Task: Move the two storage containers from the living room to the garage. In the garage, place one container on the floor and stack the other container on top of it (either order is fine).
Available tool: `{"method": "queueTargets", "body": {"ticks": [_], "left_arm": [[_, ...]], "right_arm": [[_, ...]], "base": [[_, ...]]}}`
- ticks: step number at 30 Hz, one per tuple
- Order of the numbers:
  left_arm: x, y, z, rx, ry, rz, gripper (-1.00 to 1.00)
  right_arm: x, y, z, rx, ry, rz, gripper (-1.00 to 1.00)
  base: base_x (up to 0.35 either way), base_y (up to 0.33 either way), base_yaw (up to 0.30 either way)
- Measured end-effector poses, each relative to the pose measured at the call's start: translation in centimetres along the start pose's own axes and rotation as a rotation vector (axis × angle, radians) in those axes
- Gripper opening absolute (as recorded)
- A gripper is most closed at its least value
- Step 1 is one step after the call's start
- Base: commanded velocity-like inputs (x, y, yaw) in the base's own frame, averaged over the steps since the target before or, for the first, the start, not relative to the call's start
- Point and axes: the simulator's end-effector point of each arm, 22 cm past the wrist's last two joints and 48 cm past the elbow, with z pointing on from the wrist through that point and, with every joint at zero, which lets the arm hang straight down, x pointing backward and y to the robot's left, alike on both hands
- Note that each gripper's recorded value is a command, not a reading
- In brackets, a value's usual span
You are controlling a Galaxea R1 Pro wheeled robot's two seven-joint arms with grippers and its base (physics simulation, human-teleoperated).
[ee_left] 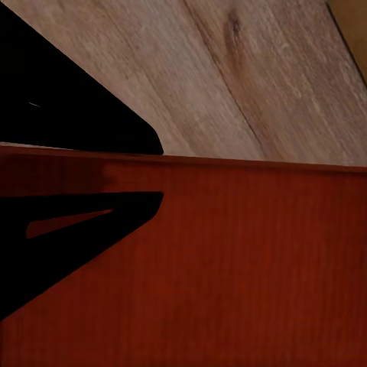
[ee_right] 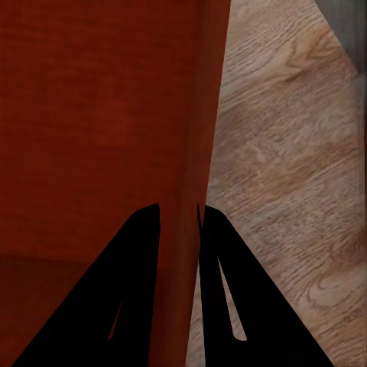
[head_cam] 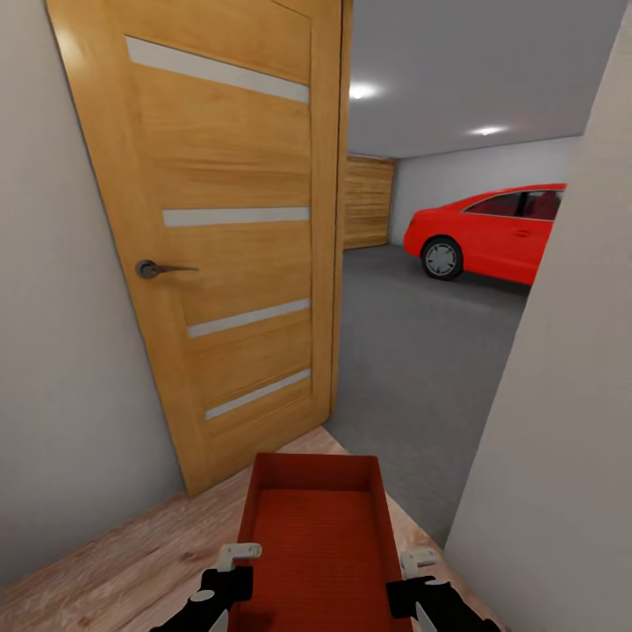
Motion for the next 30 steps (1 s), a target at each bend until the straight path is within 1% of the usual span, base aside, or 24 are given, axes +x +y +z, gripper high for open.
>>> {"method": "queueTargets", "body": {"ticks": [5,15,30], "left_arm": [[0.03,0.00,-0.01,-0.001,0.000,0.000,-1.00],[-0.01,0.02,0.01,0.000,0.000,0.000,-1.00],[-0.02,0.00,0.00,0.000,-0.001,0.001,-1.00]], "right_arm": [[0.01,0.00,0.00,0.000,0.000,0.000,-1.00],[-0.01,0.03,0.00,0.000,0.000,0.000,-1.00],[-0.02,0.00,0.01,0.000,-0.001,0.000,-1.00]], "base": [[0.062,0.115,-0.109],[0.031,0.082,-0.015],[0.003,0.008,0.000]]}}
